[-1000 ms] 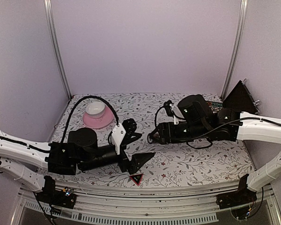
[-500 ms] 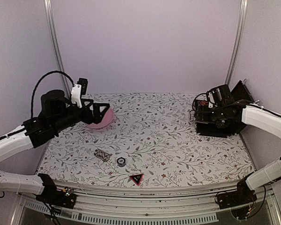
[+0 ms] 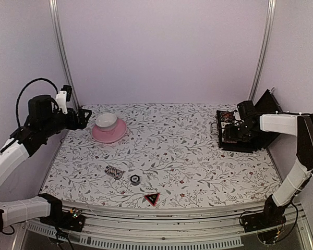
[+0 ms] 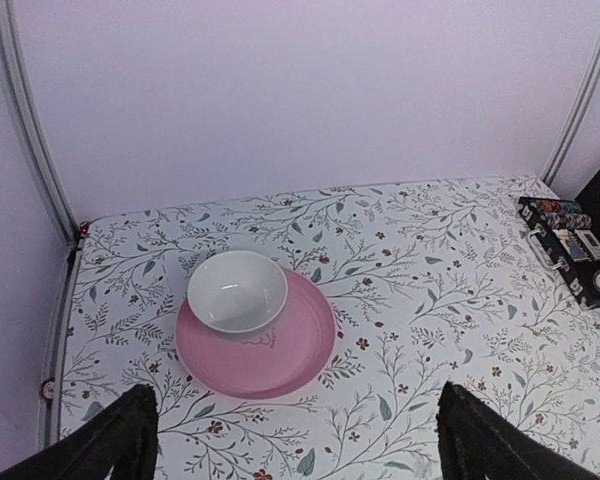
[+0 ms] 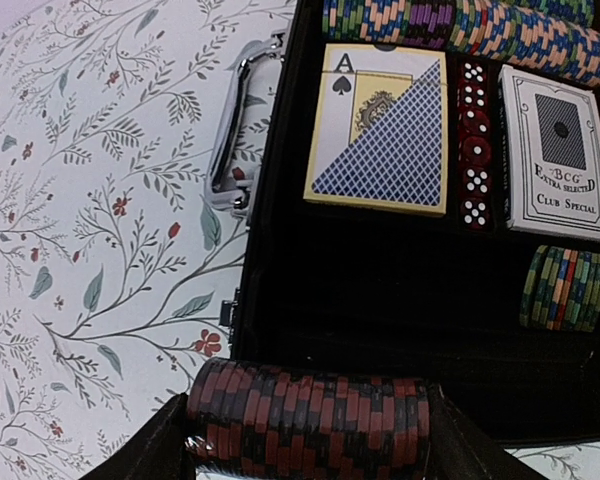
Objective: Pack up texas hold em set
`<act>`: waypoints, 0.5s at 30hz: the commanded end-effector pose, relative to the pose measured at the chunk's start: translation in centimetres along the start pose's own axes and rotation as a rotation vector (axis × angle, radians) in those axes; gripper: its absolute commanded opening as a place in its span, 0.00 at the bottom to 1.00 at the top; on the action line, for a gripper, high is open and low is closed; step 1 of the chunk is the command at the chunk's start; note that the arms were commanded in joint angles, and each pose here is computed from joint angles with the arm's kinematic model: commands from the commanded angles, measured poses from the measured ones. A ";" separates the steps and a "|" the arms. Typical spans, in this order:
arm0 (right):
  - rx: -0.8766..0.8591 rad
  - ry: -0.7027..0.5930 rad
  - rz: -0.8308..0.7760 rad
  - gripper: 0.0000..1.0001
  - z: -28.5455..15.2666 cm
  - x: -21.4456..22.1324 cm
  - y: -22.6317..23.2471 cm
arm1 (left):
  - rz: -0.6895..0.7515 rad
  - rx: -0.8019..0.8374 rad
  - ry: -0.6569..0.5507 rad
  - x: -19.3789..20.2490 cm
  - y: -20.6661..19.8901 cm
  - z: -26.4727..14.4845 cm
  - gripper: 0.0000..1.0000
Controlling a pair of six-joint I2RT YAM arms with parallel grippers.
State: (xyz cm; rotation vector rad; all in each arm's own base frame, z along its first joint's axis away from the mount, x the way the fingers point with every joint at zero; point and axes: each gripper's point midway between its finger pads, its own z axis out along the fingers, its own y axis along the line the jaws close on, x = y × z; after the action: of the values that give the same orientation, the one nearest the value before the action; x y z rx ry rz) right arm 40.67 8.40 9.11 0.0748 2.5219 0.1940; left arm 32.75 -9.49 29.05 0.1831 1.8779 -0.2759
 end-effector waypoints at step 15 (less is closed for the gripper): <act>0.047 -0.090 -0.011 0.46 4.2 -5.6 -1.7 | 0.067 -0.082 0.014 1.4 1.9 -0.4 0.97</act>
State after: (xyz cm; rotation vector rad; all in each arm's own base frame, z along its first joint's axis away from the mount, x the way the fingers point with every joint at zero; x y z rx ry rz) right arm 45.46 7.16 7.50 0.0834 2.5060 0.1499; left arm 32.38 -8.20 27.74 0.1990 1.8960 -0.1799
